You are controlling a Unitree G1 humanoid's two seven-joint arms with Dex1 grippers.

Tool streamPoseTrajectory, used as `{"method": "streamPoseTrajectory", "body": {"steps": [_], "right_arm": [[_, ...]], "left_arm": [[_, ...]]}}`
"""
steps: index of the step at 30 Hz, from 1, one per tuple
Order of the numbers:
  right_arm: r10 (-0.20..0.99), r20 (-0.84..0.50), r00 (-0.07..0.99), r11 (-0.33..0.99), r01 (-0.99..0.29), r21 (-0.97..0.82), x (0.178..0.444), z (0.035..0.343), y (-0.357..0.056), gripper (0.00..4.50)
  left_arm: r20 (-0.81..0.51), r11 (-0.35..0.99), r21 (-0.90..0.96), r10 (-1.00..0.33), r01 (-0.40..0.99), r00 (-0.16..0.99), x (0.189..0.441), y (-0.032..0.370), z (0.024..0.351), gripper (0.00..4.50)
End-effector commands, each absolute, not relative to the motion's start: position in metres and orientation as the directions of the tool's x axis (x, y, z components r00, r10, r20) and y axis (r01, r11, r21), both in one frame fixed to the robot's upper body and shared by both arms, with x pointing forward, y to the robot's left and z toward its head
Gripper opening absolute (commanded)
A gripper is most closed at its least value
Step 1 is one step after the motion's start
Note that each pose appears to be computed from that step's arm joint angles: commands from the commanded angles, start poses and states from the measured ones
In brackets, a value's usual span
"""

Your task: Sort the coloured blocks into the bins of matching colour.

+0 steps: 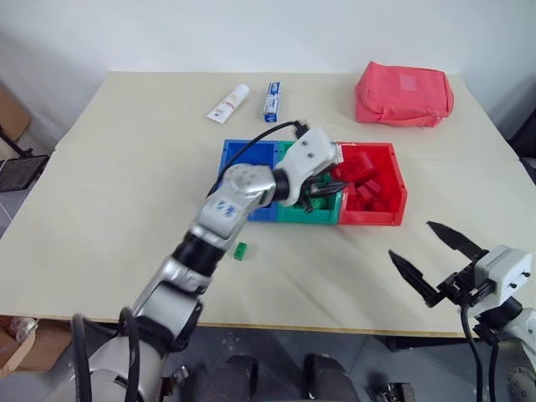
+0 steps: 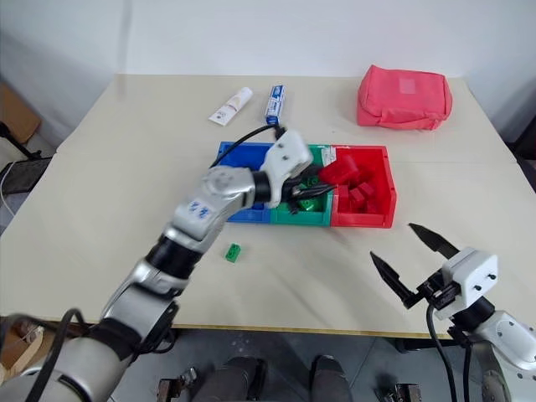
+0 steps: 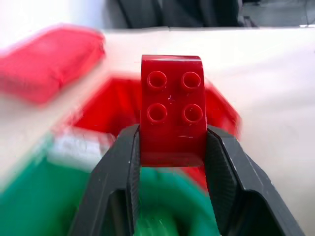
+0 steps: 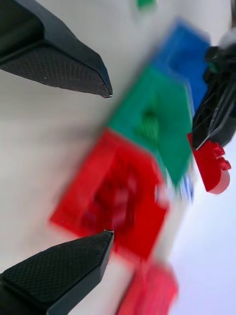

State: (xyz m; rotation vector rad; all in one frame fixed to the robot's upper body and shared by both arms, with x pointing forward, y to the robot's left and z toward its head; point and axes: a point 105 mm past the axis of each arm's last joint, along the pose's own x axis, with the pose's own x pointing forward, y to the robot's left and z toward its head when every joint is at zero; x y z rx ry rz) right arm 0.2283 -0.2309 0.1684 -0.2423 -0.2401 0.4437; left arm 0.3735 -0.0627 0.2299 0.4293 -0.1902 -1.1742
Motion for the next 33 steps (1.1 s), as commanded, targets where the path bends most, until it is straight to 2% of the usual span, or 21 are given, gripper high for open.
{"method": "streamPoseTrajectory", "body": {"steps": [1, 3, 5, 7, 11, 13, 17, 19, 21, 24, 26, 28, 31, 33], "right_arm": [[0.380, 0.206, 0.902, 0.901, -0.310, -0.303, 0.225, 0.179, -0.233, 4.50], [0.377, 0.205, 0.903, 0.902, -0.307, -0.304, 0.223, 0.180, -0.229, 4.50], [0.384, 0.205, 0.900, 0.900, -0.315, -0.302, 0.223, 0.180, -0.223, 4.50], [0.391, 0.203, 0.898, 0.898, -0.322, -0.301, 0.222, 0.179, -0.220, 4.50], [0.429, 0.201, 0.881, 0.881, -0.358, -0.310, 0.224, 0.180, -0.213, 4.50], [0.493, 0.196, 0.847, 0.849, -0.420, -0.321, 0.224, 0.181, -0.204, 4.50], [0.636, 0.150, 0.757, 0.753, -0.566, -0.336, 0.223, 0.181, -0.187, 4.50], [0.753, 0.086, 0.652, 0.628, -0.673, -0.391, 0.226, 0.177, -0.172, 4.50], [0.812, 0.053, 0.581, 0.548, -0.728, -0.411, 0.229, 0.175, -0.167, 4.50], [0.883, -0.008, 0.470, 0.430, -0.815, -0.388, 0.230, 0.171, -0.159, 4.50], [0.921, -0.067, 0.383, 0.334, -0.868, -0.368, 0.229, 0.165, -0.152, 4.50], [0.943, -0.105, 0.316, 0.263, -0.900, -0.348, 0.228, 0.161, -0.147, 4.50], [0.962, -0.127, 0.242, 0.194, -0.931, -0.308, 0.227, 0.158, -0.141, 4.50], [0.970, -0.149, 0.193, 0.141, -0.943, -0.302, 0.225, 0.154, -0.137, 4.50]], "left_arm": [[-0.041, 0.342, 0.443, -0.916, 0.829, 0.400, 0.389, -0.077, 0.234, 1.46], [-0.047, 0.343, 0.422, -0.916, 0.839, 0.398, 0.394, -0.083, 0.231, 1.46], [-0.078, 0.331, 0.444, -0.911, 0.833, 0.404, 0.399, -0.084, 0.228, 2.18], [-0.087, 0.318, 0.455, -0.914, 0.832, 0.397, 0.401, -0.083, 0.229, 2.71], [-0.056, 0.295, 0.468, -0.931, 0.833, 0.361, 0.399, -0.072, 0.232, 3.93], [-0.018, 0.273, 0.492, -0.946, 0.827, 0.322, 0.394, -0.057, 0.236, 4.46], [0.041, 0.181, 0.522, -0.981, 0.834, 0.188, 0.368, -0.023, 0.237, 4.46], [-0.054, 0.103, 0.496, -0.987, 0.862, 0.150, 0.348, 0.034, 0.219, 4.46], [-0.087, 0.086, 0.462, -0.986, 0.883, 0.142, 0.328, 0.068, 0.214, 4.46], [-0.112, 0.115, 0.406, -0.978, 0.906, 0.174, 0.302, 0.117, 0.202, 4.46], [-0.221, 0.124, 0.380, -0.950, 0.917, 0.220, 0.287, 0.149, 0.182, 4.46], [-0.279, 0.185, 0.378, -0.912, 0.907, 0.302, 0.283, 0.170, 0.170, 4.46], [-0.247, 0.331, 0.350, -0.870, 0.876, 0.428, 0.283, 0.193, 0.164, 4.46], [-0.278, 0.392, 0.346, -0.825, 0.852, 0.493, 0.276, 0.215, 0.147, 4.46]]}}
